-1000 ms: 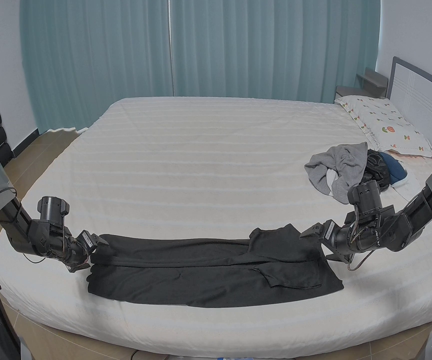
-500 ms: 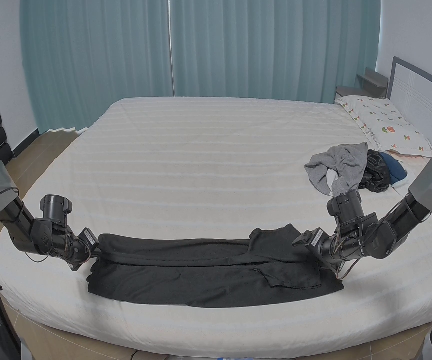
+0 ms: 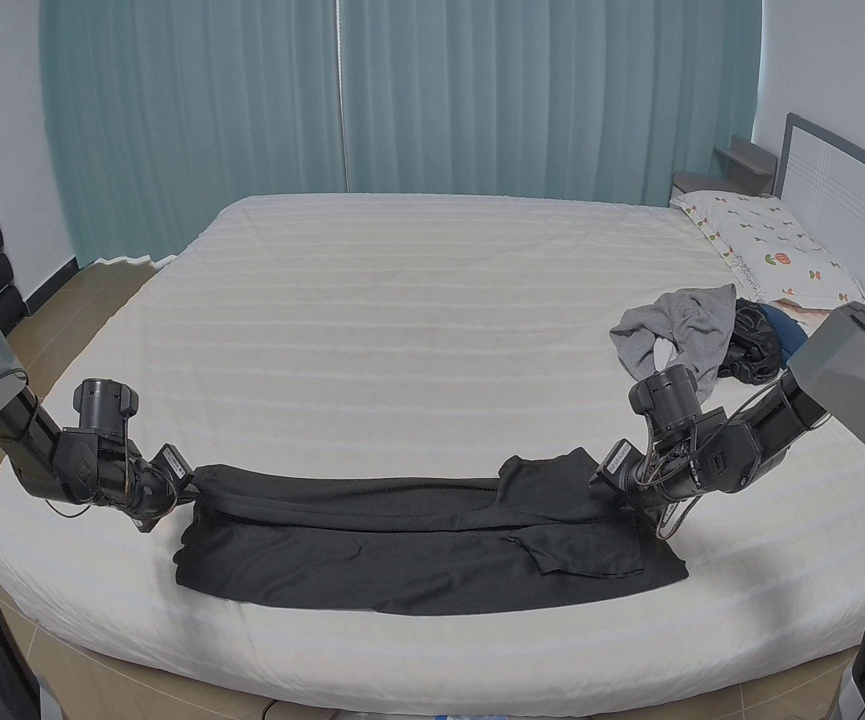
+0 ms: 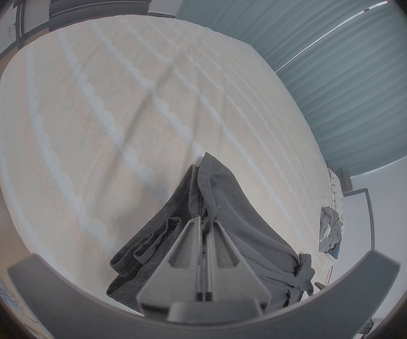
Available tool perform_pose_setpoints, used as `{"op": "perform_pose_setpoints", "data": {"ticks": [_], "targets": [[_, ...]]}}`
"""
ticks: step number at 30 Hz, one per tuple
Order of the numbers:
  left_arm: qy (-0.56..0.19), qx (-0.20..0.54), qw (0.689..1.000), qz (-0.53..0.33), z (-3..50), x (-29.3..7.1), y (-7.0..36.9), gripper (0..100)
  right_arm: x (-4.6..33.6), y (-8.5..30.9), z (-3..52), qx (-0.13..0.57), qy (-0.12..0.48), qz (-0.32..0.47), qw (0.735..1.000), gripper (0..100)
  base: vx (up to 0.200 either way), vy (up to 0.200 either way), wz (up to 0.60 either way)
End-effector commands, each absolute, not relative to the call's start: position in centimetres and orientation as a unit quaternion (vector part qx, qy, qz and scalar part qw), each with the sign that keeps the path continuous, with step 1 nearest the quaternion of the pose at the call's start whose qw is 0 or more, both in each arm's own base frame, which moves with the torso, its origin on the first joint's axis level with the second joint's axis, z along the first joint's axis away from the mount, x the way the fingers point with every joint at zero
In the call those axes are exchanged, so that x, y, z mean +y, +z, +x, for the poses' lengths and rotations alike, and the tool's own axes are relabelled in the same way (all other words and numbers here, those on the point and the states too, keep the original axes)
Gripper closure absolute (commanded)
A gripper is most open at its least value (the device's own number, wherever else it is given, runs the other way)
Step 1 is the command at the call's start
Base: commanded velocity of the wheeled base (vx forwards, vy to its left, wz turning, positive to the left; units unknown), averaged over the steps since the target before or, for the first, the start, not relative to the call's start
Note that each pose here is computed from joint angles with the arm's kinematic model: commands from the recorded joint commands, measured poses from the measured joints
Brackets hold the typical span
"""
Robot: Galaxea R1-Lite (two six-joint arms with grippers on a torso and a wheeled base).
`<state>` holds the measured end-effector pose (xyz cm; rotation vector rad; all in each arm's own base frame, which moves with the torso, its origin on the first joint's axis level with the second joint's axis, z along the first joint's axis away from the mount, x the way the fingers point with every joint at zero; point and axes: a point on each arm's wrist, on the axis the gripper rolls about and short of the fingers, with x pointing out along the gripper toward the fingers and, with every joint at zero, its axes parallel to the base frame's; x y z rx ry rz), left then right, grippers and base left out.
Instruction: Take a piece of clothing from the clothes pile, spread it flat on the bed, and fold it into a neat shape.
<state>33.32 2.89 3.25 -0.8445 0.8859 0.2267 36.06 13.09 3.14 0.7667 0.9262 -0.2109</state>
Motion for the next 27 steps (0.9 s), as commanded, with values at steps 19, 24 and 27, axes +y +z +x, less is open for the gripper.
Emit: {"op": "perform_pose_setpoints", "data": {"ticks": [19,24,27], "targets": [[0.097,0.293,0.839,-0.448,40.1,3.9,10.0,100,12.8,9.1,44.4,0.312,-0.069,0.418,0.85,100,0.0,0.0,0.0],[0.109,0.28,0.83,-0.469,40.9,3.9,10.2,100,13.1,9.0,45.1,0.29,-0.068,0.416,0.86,100,0.0,0.0,0.0],[0.115,0.298,0.826,-0.465,40.5,3.8,9.0,100,13.1,8.4,44.9,0.3,-0.071,0.405,0.861,100,0.0,0.0,0.0]]}}
